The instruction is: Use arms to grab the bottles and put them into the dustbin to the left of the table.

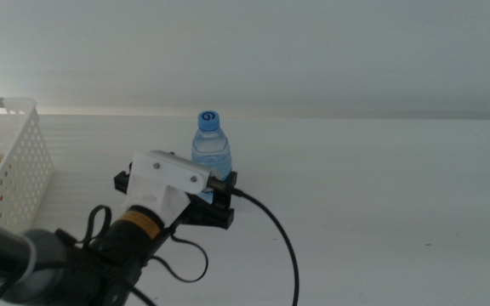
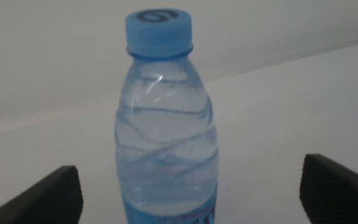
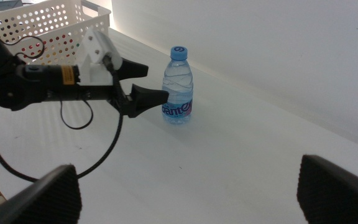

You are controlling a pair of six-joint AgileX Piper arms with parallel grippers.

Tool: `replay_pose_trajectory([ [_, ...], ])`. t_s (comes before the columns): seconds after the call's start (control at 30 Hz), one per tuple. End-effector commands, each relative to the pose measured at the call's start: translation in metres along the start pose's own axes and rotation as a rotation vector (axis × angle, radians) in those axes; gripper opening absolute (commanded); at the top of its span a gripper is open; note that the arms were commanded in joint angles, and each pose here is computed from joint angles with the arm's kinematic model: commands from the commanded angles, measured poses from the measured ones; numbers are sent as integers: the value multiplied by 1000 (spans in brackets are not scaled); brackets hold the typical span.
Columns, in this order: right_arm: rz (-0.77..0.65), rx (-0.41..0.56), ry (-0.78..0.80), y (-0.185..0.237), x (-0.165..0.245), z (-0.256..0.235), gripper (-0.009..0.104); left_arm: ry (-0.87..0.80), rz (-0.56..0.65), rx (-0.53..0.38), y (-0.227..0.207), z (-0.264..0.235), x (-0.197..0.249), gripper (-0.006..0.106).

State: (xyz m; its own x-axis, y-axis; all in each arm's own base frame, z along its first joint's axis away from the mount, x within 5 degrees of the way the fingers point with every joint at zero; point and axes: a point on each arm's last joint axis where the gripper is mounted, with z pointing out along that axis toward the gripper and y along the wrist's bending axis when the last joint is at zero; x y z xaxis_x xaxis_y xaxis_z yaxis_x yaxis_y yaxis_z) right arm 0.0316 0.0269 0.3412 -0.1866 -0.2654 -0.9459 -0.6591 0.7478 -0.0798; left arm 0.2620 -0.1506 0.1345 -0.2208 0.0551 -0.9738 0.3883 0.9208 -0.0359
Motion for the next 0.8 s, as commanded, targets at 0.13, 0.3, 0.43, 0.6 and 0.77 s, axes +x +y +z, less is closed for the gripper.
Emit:
replay_pose_trajectory([
  [0.13,-12,4,-15,0,-1,-1,93,28,-15,-3,-3,20,-3,94],
  [0.3,-10,4,-15,0,-1,-1,93,36,-21,-12,-4,32,-1,94],
  [0.43,-10,4,-15,0,-1,-1,93,47,-34,-33,-3,42,4,94],
  [0.6,-10,4,-15,0,-1,-1,93,50,-41,-45,-4,56,10,94],
  [0.77,-10,4,-15,0,-1,-1,93,53,-51,-61,-4,70,18,94],
])
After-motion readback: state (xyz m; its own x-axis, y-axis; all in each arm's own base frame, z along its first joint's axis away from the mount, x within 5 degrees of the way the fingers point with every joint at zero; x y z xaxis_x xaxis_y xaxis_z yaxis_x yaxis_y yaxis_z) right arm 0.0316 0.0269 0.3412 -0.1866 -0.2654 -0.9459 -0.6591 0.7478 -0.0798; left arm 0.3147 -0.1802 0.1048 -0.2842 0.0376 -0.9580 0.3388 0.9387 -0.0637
